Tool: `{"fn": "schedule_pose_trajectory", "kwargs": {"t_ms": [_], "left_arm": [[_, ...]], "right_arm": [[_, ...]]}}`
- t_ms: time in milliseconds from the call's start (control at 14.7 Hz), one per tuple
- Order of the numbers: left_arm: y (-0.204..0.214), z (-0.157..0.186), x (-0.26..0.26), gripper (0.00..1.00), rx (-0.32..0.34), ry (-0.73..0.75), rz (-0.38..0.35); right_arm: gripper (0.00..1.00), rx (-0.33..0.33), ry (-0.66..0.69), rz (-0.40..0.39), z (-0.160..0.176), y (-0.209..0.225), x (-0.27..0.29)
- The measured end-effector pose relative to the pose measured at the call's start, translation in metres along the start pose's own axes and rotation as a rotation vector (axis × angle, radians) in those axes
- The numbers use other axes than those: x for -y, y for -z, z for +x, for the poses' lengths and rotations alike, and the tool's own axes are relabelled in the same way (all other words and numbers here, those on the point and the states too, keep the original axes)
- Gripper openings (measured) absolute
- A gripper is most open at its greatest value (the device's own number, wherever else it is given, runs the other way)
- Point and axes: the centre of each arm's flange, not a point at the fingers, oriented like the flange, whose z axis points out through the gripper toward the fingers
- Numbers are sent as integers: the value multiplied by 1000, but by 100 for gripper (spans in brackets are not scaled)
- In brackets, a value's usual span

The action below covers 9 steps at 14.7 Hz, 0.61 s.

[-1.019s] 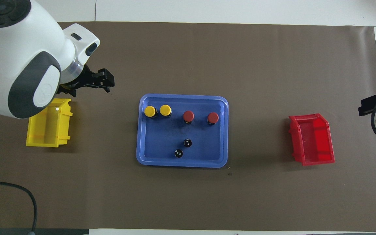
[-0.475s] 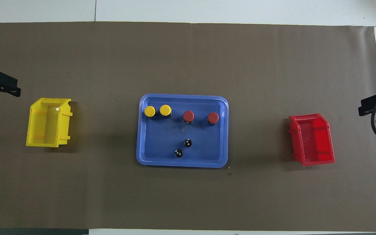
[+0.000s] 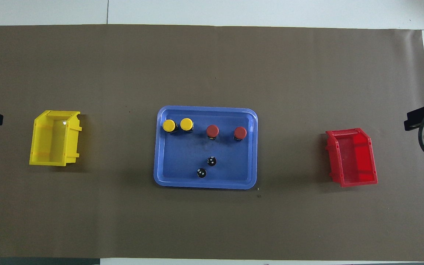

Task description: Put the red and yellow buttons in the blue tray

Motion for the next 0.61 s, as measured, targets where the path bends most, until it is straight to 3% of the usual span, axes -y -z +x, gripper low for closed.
{"fn": "schedule_pose_trajectory", "kwargs": {"t_ms": [611], "left_arm": [[18, -30, -73, 100, -25, -140, 7]], "right_arm": [[100, 0, 0, 0, 0, 0, 0]]}}
